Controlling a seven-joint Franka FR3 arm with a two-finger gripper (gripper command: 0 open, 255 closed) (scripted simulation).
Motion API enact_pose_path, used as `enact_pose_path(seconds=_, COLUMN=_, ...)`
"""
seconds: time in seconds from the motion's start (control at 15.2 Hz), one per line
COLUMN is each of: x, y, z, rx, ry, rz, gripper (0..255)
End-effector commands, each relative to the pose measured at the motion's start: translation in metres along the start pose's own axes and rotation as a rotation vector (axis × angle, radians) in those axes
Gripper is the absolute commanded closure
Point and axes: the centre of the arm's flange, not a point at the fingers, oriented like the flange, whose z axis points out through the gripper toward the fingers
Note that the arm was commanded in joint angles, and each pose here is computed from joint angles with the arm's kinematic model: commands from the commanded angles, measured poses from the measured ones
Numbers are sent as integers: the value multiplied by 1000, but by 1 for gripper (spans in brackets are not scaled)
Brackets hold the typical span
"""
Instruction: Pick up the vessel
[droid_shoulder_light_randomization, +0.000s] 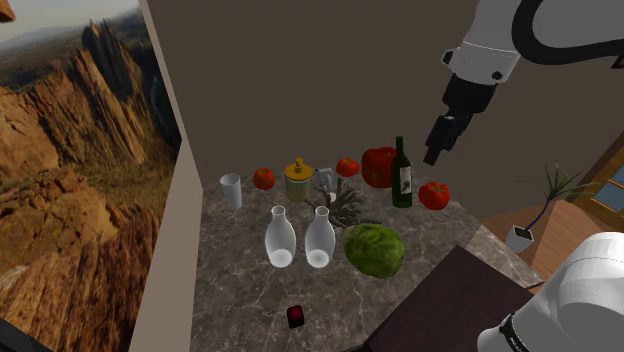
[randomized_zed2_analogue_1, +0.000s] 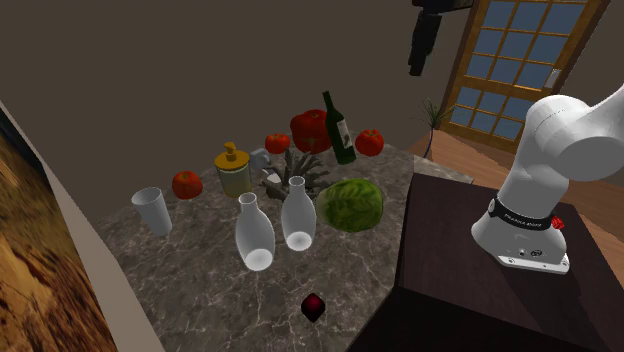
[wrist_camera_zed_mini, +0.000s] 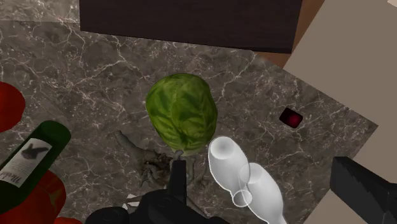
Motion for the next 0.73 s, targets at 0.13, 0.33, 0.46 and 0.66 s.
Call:
enact_pose_path(seconds=0.13, x=16, y=-6, z=20, rx=-4, ry=-4, rz=2, gripper=0)
enact_pose_path(seconds=0.33, x=41, y=-16, z=51, rx=-10, ry=-11, rz=6, gripper=0)
enact_pose_path(seconds=0.46, x=57, y=-22, z=72, rx=-14, ry=-15, rz=9, gripper=0)
enact_pose_path(seconds=0.66, x=81, y=-31, z=103, rx=-20, ry=-22, rz=12, gripper=0)
